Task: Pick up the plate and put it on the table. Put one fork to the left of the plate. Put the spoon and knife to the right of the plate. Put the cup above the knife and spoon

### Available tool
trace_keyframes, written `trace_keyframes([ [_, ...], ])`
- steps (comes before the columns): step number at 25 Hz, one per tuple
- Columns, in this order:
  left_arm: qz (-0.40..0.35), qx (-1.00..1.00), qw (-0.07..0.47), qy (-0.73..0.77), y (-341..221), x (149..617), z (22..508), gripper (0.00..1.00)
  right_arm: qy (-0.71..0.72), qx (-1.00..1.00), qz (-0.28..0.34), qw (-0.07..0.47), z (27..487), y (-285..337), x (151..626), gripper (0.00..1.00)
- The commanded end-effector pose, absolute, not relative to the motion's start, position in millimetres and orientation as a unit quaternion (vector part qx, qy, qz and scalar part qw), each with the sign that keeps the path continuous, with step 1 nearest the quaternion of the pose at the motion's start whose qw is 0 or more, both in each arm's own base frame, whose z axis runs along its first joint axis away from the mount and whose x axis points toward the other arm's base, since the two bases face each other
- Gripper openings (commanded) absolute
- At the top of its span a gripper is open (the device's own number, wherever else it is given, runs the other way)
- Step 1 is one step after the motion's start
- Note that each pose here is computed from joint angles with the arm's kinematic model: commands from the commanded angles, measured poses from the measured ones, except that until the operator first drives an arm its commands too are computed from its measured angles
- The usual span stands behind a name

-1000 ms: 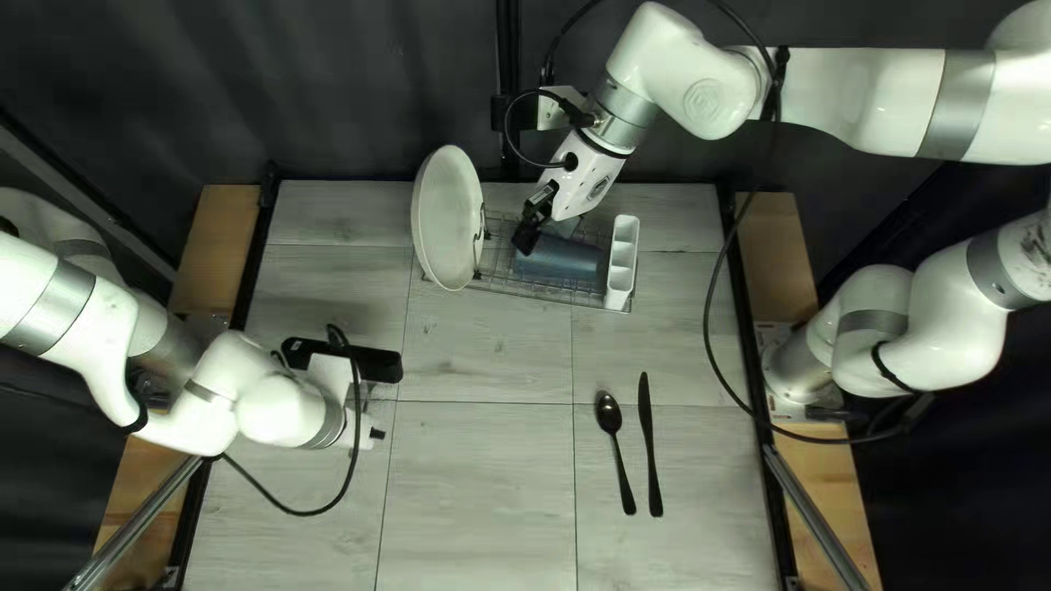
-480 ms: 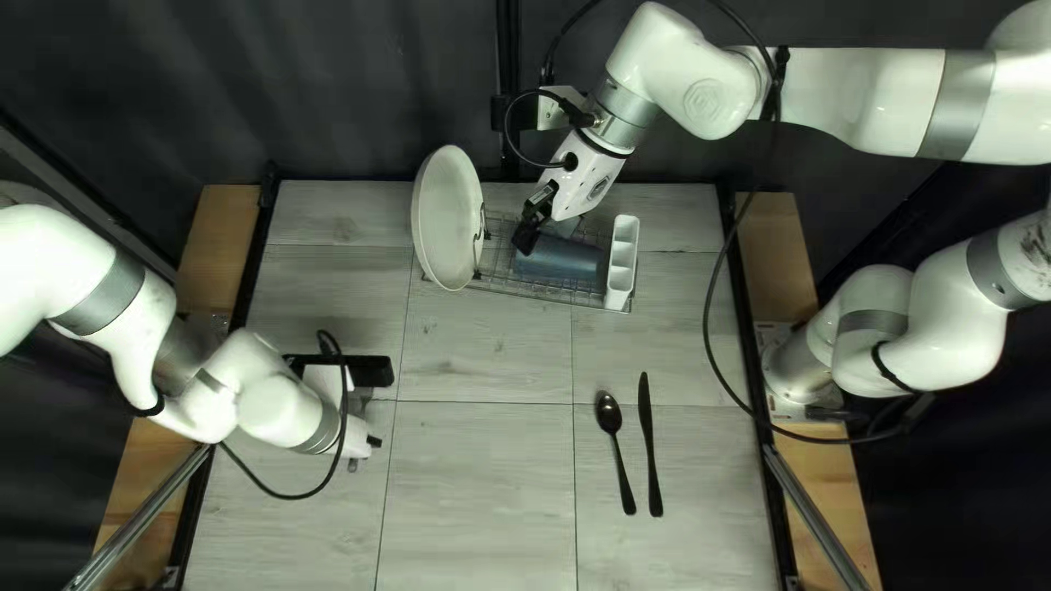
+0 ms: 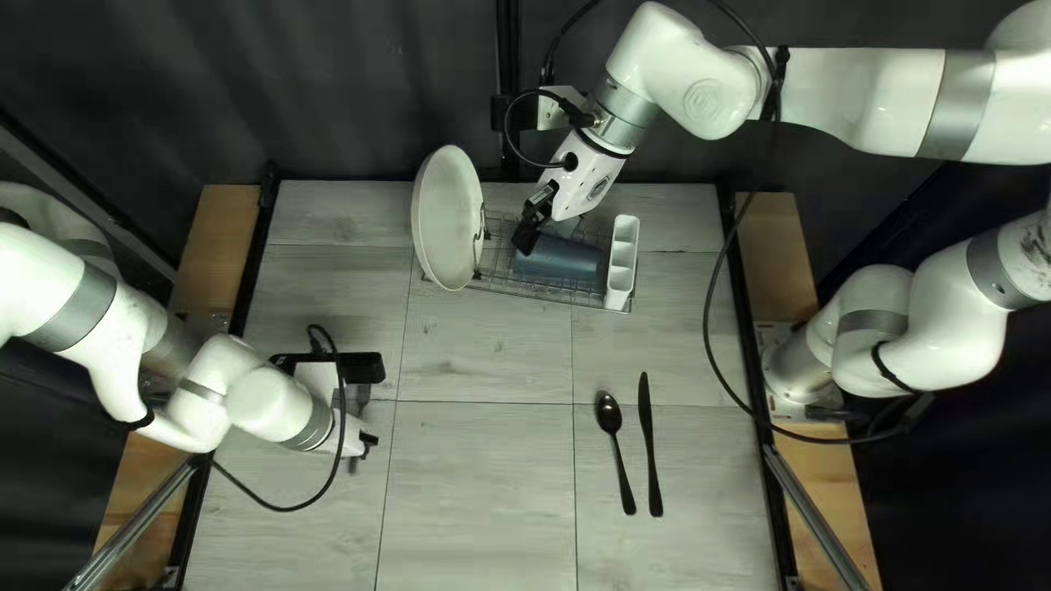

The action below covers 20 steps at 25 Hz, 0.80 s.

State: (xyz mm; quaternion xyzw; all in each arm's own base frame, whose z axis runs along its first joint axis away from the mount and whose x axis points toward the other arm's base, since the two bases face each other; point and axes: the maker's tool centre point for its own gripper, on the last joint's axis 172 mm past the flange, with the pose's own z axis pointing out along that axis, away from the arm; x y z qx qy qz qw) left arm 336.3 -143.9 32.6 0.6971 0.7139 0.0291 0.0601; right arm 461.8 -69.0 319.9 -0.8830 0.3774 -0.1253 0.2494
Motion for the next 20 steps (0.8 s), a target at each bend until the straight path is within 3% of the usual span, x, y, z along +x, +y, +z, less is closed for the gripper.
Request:
trace_keyframes([
  [1, 0.045, 0.707, 0.047, 0.705, -132, 336, 64, 1.00, 0.377, -0.883, -0.125, 0.249, 320, -69, 462, 1.00],
  [4, 0.062, 0.717, 0.032, 0.694, -120, 337, 85, 1.00, 0.377, -0.883, -0.125, 0.249, 320, -69, 462, 1.00],
  [15, 0.062, 0.717, 0.032, 0.694, -120, 337, 85, 1.00, 0.377, -0.883, -0.125, 0.249, 320, -69, 462, 1.00],
  [20, 0.074, 0.763, 0.046, 0.640, -69, 309, 126, 1.00, 0.377, -0.883, -0.125, 0.249, 320, -69, 462, 1.00],
])
